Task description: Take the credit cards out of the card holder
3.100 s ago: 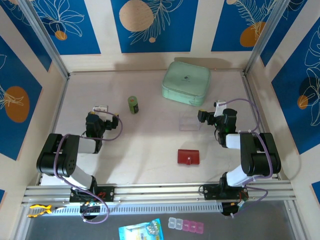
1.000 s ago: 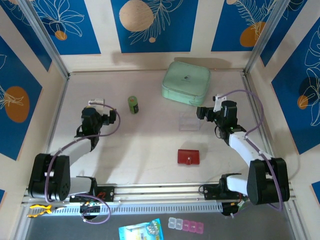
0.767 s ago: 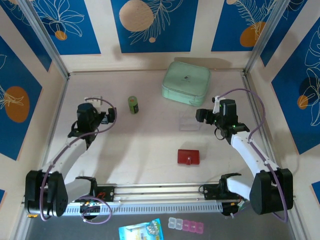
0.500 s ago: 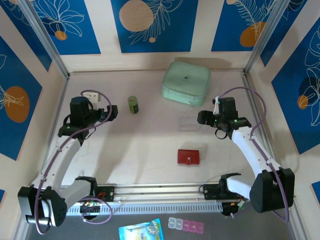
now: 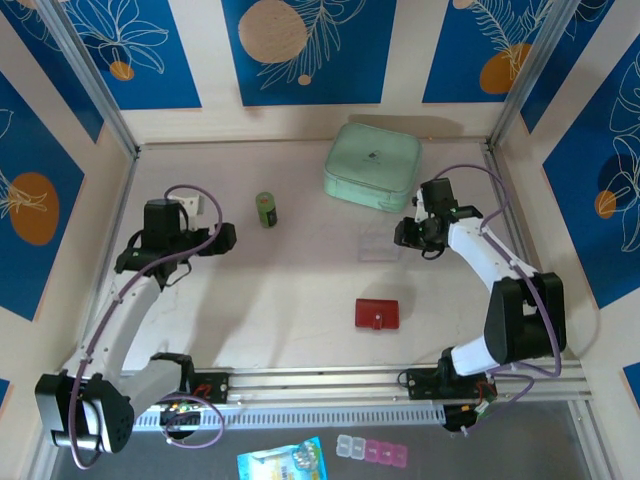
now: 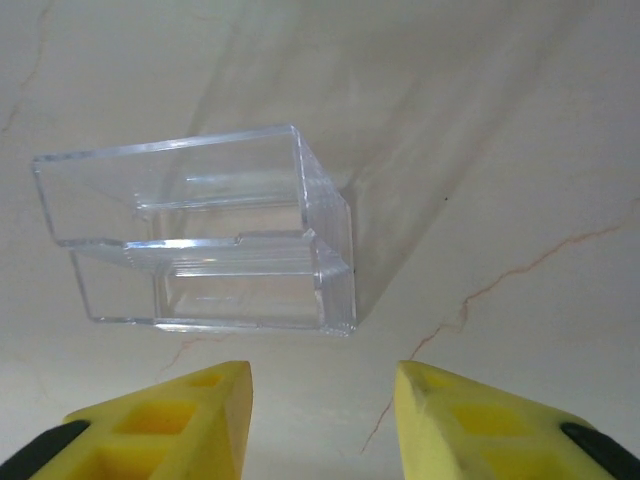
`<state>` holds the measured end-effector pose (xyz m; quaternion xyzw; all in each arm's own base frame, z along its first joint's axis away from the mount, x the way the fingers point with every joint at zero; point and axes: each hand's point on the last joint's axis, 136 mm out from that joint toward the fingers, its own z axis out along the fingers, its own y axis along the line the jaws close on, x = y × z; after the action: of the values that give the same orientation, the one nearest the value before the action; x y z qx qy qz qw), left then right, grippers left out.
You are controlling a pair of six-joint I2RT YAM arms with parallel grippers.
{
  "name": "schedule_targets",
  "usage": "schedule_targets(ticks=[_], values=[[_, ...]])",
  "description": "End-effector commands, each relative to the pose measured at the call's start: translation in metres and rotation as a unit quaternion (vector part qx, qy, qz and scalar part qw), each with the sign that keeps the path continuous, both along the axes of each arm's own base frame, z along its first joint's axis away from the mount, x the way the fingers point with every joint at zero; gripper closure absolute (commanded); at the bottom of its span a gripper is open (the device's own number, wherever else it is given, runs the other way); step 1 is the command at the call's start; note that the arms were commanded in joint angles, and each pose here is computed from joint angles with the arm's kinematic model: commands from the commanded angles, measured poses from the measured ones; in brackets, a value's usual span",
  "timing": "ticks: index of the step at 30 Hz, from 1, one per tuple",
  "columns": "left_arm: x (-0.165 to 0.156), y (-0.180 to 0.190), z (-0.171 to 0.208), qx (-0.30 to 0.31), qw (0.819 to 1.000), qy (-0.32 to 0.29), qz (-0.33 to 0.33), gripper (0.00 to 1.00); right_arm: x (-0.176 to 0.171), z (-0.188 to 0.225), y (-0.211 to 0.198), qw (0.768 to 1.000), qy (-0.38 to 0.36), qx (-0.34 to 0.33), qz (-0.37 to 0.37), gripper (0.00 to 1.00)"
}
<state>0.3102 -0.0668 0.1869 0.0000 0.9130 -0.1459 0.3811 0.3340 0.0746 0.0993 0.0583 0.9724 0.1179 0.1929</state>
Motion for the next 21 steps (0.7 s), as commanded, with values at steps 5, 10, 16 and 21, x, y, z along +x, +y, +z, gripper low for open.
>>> schedule_targets(ticks=[5, 10, 16, 21], values=[[-0.007, -0.003, 0.005, 0.021, 0.999, 0.002, -0.03, 0.0, 0.017, -0.01, 0.01, 1.0, 0.002, 0.005, 0.025, 0.63], [-0.007, 0.003, -0.005, 0.048, 0.998, 0.015, -0.032, 0.0, 0.023, -0.025, 0.012, 0.999, 0.02, 0.002, 0.026, 0.67], [-0.006, 0.005, -0.006, 0.054, 0.998, 0.011, -0.033, 0.0, 0.03, -0.032, 0.016, 0.999, 0.021, 0.004, 0.033, 0.69], [-0.006, 0.008, -0.006, 0.063, 0.998, 0.011, -0.029, 0.0, 0.034, -0.039, 0.02, 0.999, 0.024, 0.003, 0.042, 0.73]])
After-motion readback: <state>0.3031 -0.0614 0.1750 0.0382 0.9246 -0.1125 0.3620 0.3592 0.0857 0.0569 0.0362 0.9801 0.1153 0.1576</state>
